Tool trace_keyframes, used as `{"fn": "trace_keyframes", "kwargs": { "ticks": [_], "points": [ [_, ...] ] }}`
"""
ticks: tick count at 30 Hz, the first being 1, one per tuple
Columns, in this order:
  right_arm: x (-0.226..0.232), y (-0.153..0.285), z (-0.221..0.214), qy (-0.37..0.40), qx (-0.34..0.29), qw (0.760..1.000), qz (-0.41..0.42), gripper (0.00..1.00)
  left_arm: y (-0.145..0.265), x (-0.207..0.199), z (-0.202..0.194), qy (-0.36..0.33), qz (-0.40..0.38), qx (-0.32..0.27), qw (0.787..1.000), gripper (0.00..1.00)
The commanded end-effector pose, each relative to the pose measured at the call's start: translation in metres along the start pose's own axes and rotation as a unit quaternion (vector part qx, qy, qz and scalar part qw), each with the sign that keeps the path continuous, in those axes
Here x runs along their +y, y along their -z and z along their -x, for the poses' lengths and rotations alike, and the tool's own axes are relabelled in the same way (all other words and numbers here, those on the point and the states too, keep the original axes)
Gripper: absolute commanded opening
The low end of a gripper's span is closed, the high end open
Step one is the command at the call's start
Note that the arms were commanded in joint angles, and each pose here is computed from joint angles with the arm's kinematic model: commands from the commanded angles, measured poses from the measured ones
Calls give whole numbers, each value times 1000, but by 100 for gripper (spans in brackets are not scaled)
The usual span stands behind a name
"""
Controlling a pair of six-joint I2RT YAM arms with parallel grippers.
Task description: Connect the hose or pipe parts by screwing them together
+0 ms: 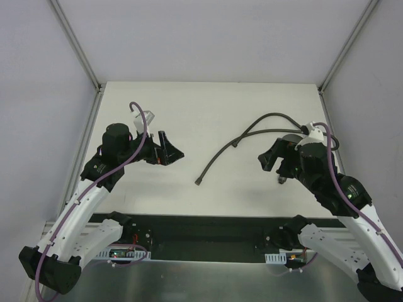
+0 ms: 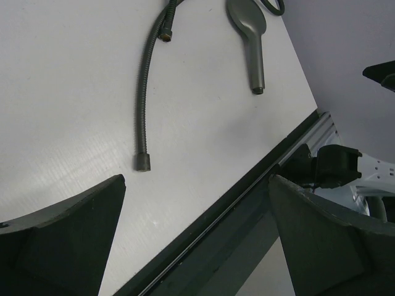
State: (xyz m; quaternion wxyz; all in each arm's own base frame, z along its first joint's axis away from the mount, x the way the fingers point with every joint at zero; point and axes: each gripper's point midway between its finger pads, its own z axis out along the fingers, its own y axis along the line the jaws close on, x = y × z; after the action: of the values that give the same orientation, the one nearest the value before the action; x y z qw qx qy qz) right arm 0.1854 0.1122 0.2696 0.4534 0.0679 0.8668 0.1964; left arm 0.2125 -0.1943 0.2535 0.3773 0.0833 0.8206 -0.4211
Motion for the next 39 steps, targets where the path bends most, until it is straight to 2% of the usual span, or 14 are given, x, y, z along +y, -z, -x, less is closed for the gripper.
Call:
{"fn": "trace_keyframes", "kwargs": {
  "ticks": [1,5,13,17,21,22,27,34,39],
  "points": [
    [-2,-3,6,-10,-25,1000,-1,96,2,-1,7,-14,0,-19,1000,99],
    [-16,-4,2,-11,-41,999,-21,96,3,-1,6,-18,0,-20,1000,99],
    [-78,-32,-5,29,-59,983,-174,96,1,8,6,-12,19,-25,999,98],
    [-92,-62,-21,31,6,979,-202,96,-1,13,5,-7,29,-25,999,97],
    [-106,-86,-43,-2,68,976,-209,96,-3,16,4,-2,35,-24,999,95],
    [-110,-93,-39,-19,63,976,-207,97,-3,20,3,0,42,-24,999,95],
    [-132,-114,-68,-67,127,969,-203,99,-5,29,1,8,63,-22,998,94],
    [-167,-134,-91,-107,169,955,-219,92,-6,30,-1,18,65,-14,998,93],
    [-179,-148,-93,-105,179,952,-224,88,-5,29,-1,18,64,-15,998,93]
  ]
}}
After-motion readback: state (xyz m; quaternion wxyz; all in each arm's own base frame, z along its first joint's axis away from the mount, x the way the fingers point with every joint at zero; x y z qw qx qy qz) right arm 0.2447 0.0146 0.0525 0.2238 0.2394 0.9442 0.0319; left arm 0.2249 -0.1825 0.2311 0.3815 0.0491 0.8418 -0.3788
